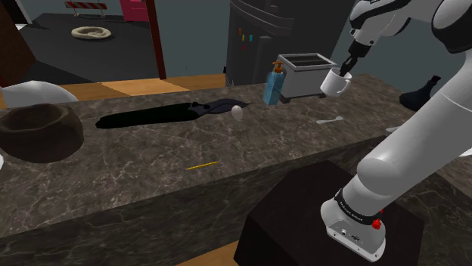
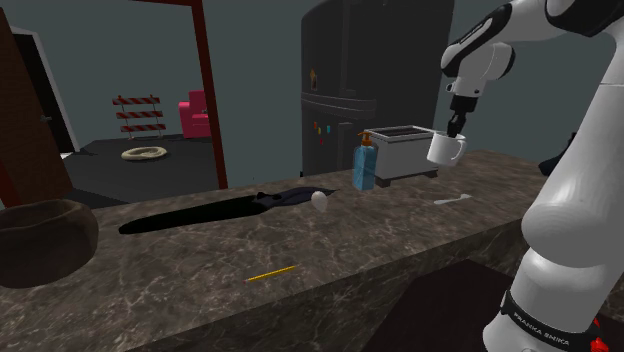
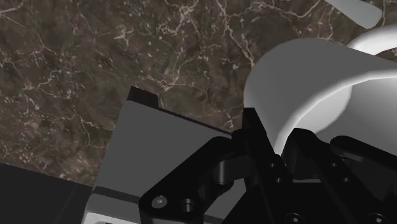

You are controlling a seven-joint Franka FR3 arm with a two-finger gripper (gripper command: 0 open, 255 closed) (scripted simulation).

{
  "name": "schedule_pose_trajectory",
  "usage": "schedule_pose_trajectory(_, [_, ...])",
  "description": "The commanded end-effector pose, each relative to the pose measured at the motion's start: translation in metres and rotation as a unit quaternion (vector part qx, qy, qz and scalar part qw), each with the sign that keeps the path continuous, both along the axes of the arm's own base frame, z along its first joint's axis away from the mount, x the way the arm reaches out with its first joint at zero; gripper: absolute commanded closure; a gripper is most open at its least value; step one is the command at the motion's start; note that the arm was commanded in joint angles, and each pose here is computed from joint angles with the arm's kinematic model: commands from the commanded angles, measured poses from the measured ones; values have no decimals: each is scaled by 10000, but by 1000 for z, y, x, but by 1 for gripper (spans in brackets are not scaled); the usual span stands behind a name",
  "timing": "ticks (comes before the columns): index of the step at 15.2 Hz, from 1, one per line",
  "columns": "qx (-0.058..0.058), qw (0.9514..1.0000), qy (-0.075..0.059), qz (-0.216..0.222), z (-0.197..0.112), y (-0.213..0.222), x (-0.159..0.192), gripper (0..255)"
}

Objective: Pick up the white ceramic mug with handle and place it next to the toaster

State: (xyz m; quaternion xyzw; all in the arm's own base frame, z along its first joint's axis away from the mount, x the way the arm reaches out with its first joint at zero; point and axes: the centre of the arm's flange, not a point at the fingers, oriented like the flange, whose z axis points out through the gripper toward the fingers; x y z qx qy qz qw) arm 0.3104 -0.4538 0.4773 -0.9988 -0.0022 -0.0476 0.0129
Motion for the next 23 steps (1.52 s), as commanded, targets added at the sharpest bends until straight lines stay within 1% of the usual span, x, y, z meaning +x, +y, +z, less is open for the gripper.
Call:
schedule_pose_trajectory(1, [-3,10000,-3,-1,-11,-1,-1,255])
schedule_pose_trajectory(21, [-3,10000,-3,-1,-117,-1,-1,255])
schedule_pose_trajectory(23, [-3,10000,-3,-1,-118,-1,-1,255])
